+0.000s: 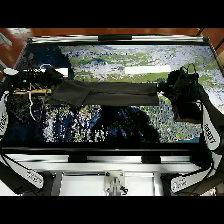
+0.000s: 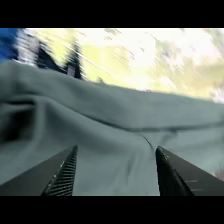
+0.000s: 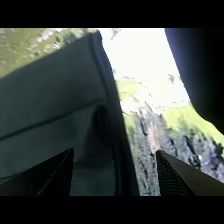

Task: Fold the shirts.

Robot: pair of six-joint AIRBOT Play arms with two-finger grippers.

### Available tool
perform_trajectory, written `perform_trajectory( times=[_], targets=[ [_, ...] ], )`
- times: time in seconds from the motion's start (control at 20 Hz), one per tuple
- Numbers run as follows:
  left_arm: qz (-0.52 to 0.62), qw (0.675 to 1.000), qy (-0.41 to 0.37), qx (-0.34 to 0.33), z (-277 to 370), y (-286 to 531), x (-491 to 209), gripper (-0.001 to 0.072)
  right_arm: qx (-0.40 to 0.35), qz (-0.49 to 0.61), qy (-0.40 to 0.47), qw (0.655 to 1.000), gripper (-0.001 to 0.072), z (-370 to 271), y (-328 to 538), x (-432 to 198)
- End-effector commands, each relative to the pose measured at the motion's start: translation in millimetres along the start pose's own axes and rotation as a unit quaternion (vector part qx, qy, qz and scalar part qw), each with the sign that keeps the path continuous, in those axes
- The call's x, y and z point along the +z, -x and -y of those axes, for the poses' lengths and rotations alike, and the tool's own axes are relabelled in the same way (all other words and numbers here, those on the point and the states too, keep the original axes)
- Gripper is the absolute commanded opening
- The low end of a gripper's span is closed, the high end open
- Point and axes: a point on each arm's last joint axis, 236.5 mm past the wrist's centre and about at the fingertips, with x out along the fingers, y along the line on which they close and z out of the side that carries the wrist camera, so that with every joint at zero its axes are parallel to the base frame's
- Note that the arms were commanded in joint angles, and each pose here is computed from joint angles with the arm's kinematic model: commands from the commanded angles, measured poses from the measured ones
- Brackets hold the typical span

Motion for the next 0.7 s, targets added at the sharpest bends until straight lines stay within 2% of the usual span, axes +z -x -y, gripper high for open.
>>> perform_trajectory(
  times=[0.0,0.2,0.25,0.45,0.5,0.6,0.65],
  targets=[
    [-0.060,0.997,-0.032,-0.039,29,6,-23,0.0572,0.011,-0.050,-0.033,0.998,0.0626,2,-13,-25],
    [-0.083,0.993,-0.032,-0.084,55,6,-35,0.0572,0.036,-0.056,-0.040,0.997,0.0621,-28,-29,-38],
    [-0.077,0.991,-0.037,-0.104,65,6,-33,0.0572,0.044,-0.047,-0.041,0.997,0.0585,-37,-32,-36],
    [-0.042,0.982,-0.036,-0.180,106,8,-18,0.0566,0.058,-0.015,-0.025,0.998,0.0083,-63,-29,-20],
    [-0.038,0.980,-0.033,-0.191,112,8,-17,0.0482,0.063,-0.009,-0.013,0.998,0.0086,-69,-22,-13],
    [-0.034,0.977,-0.036,-0.207,123,7,-16,0.0410,0.071,0.009,0.027,0.997,0.0086,-81,0,-1],
    [-0.038,0.976,-0.038,-0.212,129,4,-19,0.0288,0.072,0.015,0.041,0.996,0.0086,-86,14,2]
  ],
)
